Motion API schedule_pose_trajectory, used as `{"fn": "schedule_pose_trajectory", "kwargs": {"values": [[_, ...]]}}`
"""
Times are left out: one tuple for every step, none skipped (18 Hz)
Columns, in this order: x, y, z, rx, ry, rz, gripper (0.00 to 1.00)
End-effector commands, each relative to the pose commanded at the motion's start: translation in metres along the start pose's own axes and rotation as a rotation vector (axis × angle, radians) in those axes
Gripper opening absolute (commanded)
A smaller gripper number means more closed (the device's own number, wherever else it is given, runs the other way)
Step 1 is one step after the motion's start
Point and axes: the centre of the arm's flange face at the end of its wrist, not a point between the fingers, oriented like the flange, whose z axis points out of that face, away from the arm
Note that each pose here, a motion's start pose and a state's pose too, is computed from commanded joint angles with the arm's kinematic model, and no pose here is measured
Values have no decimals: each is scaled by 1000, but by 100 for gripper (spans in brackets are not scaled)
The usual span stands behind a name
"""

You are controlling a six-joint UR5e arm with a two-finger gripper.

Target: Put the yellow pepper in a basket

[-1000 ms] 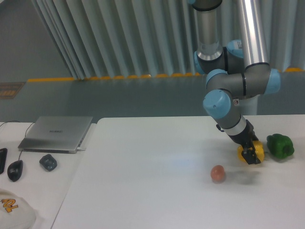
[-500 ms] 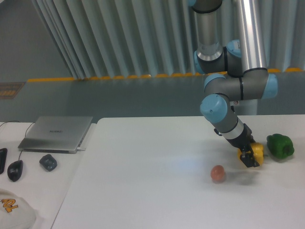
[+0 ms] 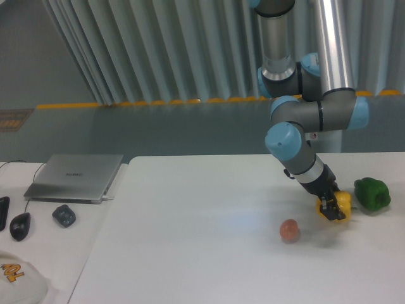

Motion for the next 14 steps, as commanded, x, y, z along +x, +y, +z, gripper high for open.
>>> {"fn": "schedule_pose_trajectory", "kwargs": {"values": [[-5, 11, -12, -4, -24, -16, 55], [-7, 19, -18, -6, -39, -32, 55], [-9, 30, -25, -9, -53, -50, 55], [-9, 41, -28, -9, -58, -65, 55], [-10, 51, -30, -11, -63, -83, 55], [-11, 61, -33, -14, -71, -99, 55], [-12, 70, -35, -16, -76, -115, 55], [-13, 79, -37, -18, -80, -131, 55], [-13, 88, -37, -20, -80, -147, 55], [-12, 101, -38, -24, -84, -168, 55], [-11, 111, -38, -26, -83, -183, 55], [-9, 124, -39, -31, -84, -191, 55], [-6, 135, -38, -35, -82, -174, 56], [-1, 156, -33, -41, -71, -146, 55]]}}
